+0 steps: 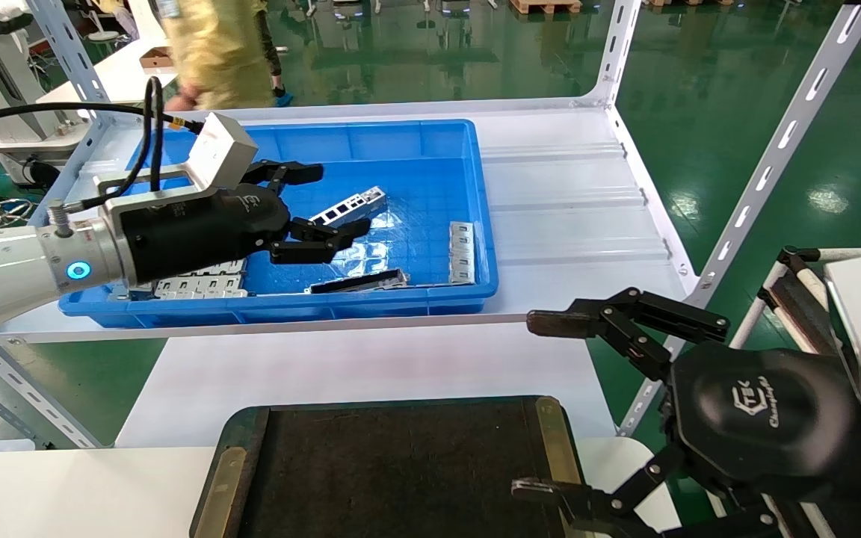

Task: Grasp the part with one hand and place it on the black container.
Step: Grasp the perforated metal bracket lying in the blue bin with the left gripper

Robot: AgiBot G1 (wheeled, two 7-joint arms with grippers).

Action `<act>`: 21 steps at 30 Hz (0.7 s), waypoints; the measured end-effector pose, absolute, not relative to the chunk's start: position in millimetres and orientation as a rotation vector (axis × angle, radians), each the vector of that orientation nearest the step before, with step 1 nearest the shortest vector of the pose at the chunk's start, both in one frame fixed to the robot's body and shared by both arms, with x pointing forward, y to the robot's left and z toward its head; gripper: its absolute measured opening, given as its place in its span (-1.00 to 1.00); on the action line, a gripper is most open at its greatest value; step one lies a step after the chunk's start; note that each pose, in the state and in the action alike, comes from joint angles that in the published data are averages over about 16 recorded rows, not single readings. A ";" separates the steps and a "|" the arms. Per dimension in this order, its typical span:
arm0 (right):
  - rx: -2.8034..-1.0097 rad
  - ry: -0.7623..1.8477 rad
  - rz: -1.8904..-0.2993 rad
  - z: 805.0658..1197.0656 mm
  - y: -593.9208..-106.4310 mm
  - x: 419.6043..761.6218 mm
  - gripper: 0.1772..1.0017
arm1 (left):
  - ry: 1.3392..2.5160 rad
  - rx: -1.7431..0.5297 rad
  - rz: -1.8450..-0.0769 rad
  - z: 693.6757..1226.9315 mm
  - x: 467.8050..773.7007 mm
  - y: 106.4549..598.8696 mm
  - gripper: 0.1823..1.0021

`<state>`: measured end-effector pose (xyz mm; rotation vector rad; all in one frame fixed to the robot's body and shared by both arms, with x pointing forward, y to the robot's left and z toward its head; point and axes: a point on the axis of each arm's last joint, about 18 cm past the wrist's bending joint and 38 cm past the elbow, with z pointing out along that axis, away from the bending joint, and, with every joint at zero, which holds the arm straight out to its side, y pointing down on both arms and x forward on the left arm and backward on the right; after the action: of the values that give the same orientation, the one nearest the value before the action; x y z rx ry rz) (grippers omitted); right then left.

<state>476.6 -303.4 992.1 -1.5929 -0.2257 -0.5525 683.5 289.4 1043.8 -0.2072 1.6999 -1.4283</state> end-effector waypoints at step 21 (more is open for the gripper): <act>-1.593 -0.226 -0.552 992.1 -303.4 476.6 1.00 | 1.580 -0.529 -1.130 1044.1 772.1 277.5 1.00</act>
<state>476.6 -303.4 992.1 -1.5929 -0.2257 -0.5525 772.1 277.5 1044.1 -0.5289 1.5804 -1.1297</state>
